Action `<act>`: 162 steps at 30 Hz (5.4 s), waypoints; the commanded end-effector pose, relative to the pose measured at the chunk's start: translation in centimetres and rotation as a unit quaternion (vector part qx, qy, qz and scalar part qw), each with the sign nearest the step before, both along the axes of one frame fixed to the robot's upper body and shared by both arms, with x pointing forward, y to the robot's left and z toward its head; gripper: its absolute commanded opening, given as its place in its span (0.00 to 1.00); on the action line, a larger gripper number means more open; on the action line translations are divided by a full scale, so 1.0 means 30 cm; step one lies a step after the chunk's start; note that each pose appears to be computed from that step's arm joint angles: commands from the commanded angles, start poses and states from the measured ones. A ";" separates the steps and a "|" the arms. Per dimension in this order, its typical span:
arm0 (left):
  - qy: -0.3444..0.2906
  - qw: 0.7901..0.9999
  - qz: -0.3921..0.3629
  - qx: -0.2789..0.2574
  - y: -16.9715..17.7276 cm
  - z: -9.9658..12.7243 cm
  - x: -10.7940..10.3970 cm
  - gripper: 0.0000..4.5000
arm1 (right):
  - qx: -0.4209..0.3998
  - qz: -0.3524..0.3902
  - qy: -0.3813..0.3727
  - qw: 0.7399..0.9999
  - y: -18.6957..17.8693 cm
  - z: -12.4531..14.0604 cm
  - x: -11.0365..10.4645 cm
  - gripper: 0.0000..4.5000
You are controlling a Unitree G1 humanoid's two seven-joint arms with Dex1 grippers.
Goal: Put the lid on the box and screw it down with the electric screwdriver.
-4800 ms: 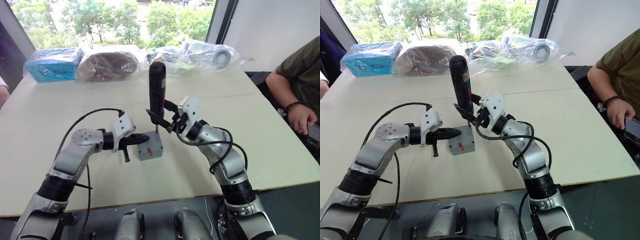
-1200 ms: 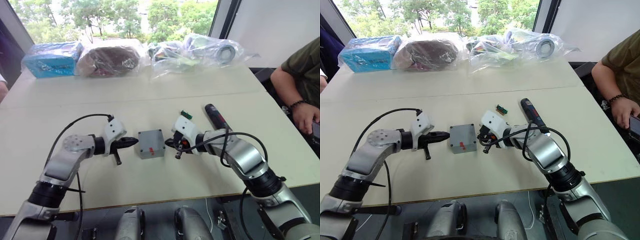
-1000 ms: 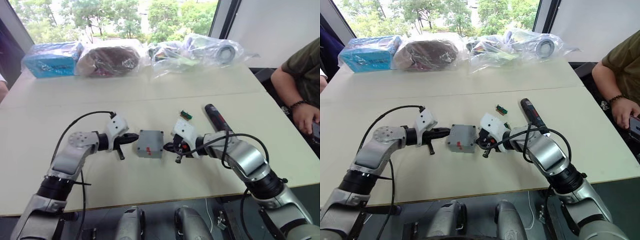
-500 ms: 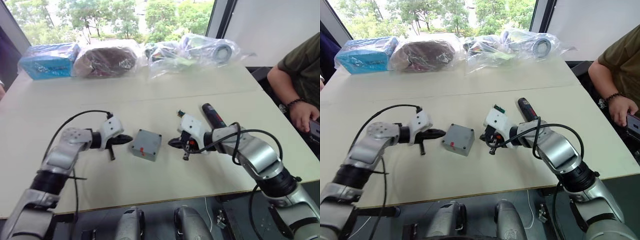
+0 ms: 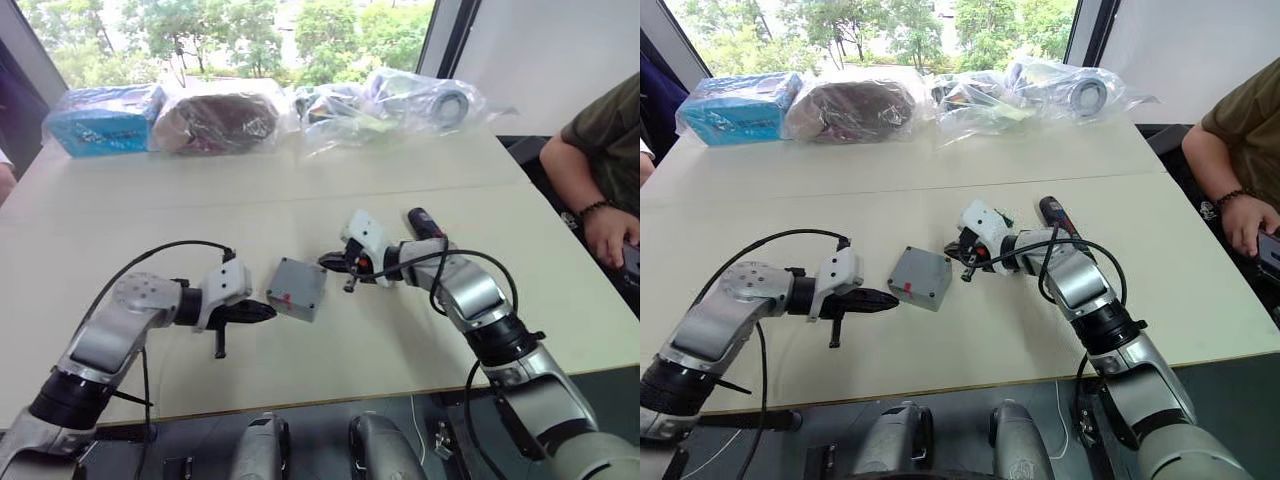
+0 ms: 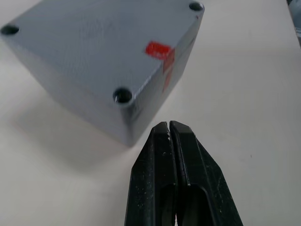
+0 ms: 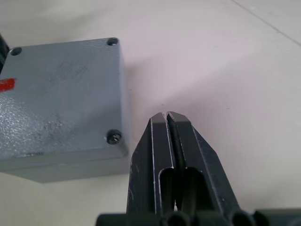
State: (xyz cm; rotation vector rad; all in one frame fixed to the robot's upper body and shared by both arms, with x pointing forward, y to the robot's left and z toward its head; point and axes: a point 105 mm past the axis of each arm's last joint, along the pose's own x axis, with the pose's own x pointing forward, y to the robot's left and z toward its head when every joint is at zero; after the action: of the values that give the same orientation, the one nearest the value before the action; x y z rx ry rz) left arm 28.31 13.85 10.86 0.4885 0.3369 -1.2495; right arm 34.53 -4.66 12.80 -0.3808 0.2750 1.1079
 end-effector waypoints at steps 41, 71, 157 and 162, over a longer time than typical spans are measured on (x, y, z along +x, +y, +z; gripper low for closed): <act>-0.126 0.989 -0.015 -0.072 -0.047 0.363 0.019 0.00 | 0.045 -0.243 -0.023 0.969 -0.300 0.027 0.022 0.70; -0.124 0.990 -0.013 -0.073 -0.060 0.340 0.019 0.00 | 0.065 -0.249 -0.036 0.966 -0.299 0.078 0.034 0.00; -0.078 0.996 0.041 -0.033 0.041 0.236 -0.038 0.00 | -0.012 0.019 -0.029 0.999 0.045 0.112 -0.077 0.82; -0.084 0.995 0.031 -0.045 0.023 0.254 -0.036 0.00 | -0.039 -0.044 -0.050 0.997 -0.070 0.189 -0.035 1.00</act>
State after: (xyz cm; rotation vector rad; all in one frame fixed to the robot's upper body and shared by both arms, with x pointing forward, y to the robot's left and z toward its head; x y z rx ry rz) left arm 27.32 15.04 17.15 0.4787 0.2088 -1.1362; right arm 32.79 -5.31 15.22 -0.4518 0.3205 1.0655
